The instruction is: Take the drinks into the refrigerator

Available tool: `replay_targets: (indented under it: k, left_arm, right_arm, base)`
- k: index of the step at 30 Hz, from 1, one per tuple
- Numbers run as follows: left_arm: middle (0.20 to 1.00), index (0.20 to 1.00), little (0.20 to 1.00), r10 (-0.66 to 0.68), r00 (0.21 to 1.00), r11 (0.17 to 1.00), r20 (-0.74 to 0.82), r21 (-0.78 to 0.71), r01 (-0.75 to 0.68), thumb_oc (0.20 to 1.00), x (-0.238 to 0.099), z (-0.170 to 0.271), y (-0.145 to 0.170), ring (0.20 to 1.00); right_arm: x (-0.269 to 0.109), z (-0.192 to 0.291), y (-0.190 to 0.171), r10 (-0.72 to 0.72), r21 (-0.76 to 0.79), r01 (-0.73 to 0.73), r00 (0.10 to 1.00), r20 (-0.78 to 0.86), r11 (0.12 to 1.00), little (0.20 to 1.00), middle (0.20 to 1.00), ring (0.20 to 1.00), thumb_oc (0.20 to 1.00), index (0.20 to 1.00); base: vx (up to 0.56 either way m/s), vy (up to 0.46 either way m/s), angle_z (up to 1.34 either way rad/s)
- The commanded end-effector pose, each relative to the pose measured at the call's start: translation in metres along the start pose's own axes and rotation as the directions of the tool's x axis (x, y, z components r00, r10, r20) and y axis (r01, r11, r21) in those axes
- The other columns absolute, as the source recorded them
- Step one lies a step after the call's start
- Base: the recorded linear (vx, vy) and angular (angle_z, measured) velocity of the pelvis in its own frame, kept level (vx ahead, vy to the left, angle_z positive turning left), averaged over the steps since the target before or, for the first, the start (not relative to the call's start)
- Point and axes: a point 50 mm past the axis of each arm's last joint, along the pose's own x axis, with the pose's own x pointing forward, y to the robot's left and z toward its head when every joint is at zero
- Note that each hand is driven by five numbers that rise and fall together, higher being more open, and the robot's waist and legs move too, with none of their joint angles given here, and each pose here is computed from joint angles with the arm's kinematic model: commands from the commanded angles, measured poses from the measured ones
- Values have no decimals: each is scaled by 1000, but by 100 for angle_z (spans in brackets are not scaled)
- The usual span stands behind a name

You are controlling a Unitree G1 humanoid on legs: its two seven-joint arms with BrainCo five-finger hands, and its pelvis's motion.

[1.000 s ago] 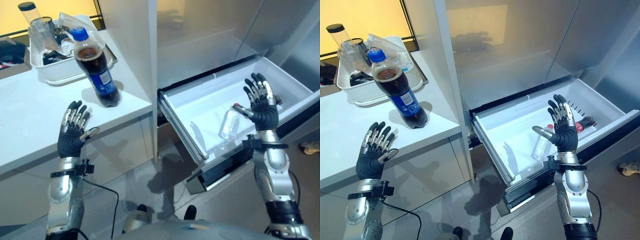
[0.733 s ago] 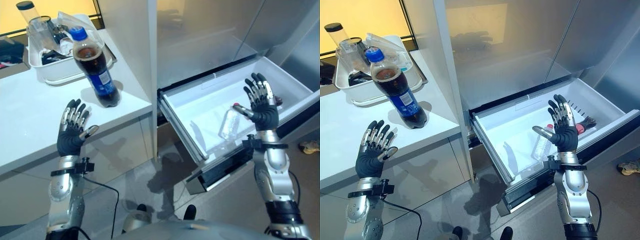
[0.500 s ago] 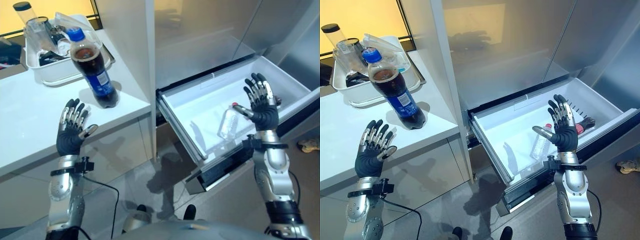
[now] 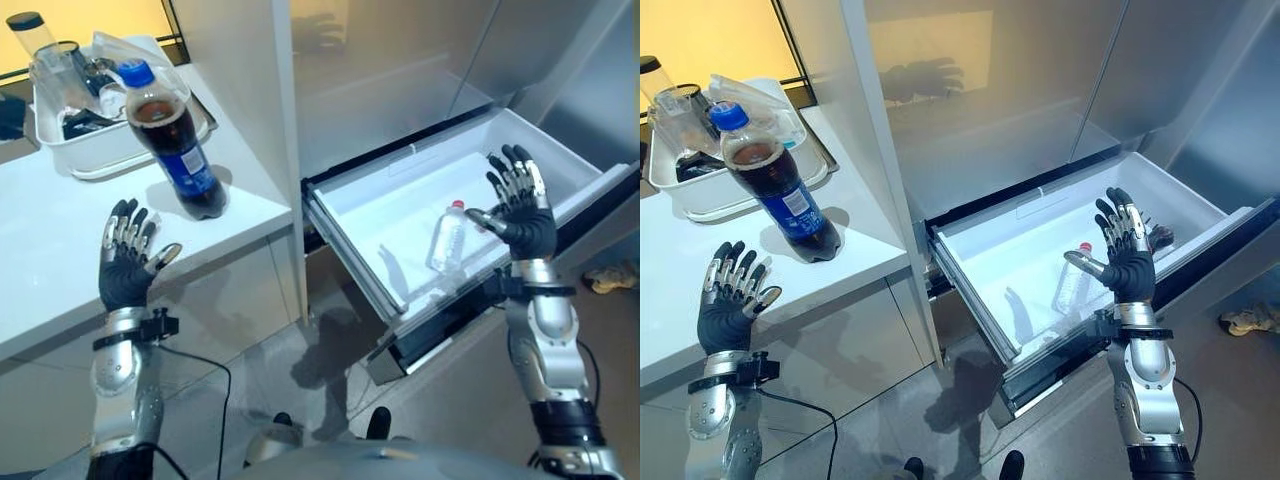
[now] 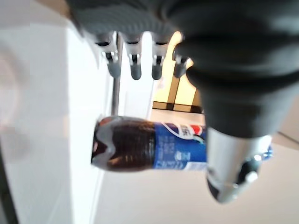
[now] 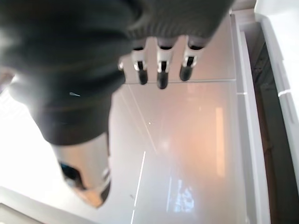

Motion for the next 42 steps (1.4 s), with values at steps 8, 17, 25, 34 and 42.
replay_targets:
  k: [8, 17, 25, 34, 42]
  left_arm:
    - [1000, 1000, 1000, 38, 993, 969, 109, 237, -63, 1000, 49, 20, 20, 1000]
    - [1000, 1000, 1000, -30, 997, 941, 66, 338, 6, 1000, 62, 20, 17, 1000]
    - [1000, 1000, 1000, -45, 999, 941, 10, 335, 39, 1000, 57, 9, 15, 1000]
    - [1000, 1000, 1000, -69, 997, 941, -22, 331, 72, 1000, 58, 4, 11, 1000]
    - [1000, 1000, 1000, -53, 995, 958, -83, 276, 74, 1000, 60, -9, 9, 1000]
  right_arm:
    - [23, 27, 10, 103, -1, -104, 984, 145, 995, 1000, 1000, 1000, 1000, 1000]
    - [22, 28, 14, 140, 9, -142, 981, 137, 990, 1000, 1000, 1000, 1000, 1000]
    - [20, 30, 12, 138, 11, -141, 981, 139, 990, 1000, 1000, 1000, 1000, 1000]
    - [18, 31, 12, 140, 14, -143, 980, 142, 990, 1000, 1000, 1000, 1000, 1000]
    - [15, 30, 13, 141, 31, -146, 980, 139, 989, 1000, 1000, 1000, 1000, 1000]
  base:
    - [-2, 15, -11]
    - [-3, 5, -8]
    - [0, -5, -5]
    - [0, 0, 0]
    - [6, 1, -7]
